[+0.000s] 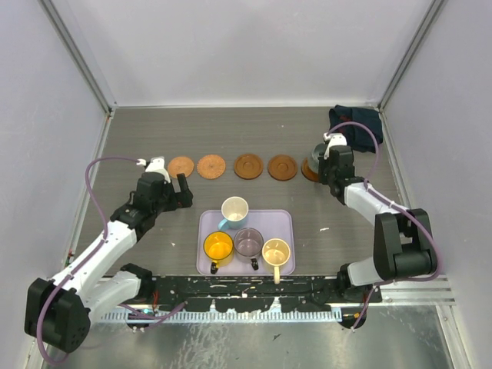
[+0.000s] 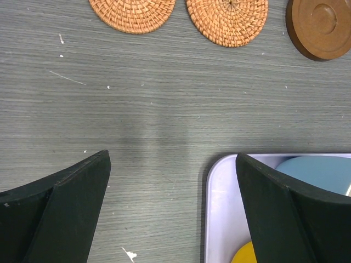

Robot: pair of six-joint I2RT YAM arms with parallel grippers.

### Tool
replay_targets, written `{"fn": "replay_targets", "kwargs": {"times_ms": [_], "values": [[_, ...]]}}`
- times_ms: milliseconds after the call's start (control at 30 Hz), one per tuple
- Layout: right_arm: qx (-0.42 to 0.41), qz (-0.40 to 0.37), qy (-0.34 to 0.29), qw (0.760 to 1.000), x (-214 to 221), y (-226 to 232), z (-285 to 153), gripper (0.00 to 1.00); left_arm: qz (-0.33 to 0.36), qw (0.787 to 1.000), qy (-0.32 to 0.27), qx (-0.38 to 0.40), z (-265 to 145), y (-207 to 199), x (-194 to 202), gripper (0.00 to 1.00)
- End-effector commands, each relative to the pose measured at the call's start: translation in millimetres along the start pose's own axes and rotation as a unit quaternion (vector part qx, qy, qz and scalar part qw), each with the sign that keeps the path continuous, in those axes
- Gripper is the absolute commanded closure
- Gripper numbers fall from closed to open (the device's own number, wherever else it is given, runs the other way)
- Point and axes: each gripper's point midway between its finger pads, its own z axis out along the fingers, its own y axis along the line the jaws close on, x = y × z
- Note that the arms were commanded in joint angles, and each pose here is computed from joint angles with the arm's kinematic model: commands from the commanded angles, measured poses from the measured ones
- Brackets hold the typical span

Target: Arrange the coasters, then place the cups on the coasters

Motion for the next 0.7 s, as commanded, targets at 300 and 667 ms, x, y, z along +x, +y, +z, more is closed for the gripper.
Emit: {"fn": "replay_targets", "kwargs": {"times_ms": [300,667], "values": [[-0.023,0.002,-0.099,0.995,-74.4,8.5,-2.7,0.99,-0.006,0.999,-0.039,0.009,2.7,-6.6,-23.1,0.02],[-0.008,-0.001,-0.091,0.996,-70.4,3.6,3.1,0.99,-0.005,0.999,-0.038,0.008,2.7,-6.0,-21.8,0.02]]}}
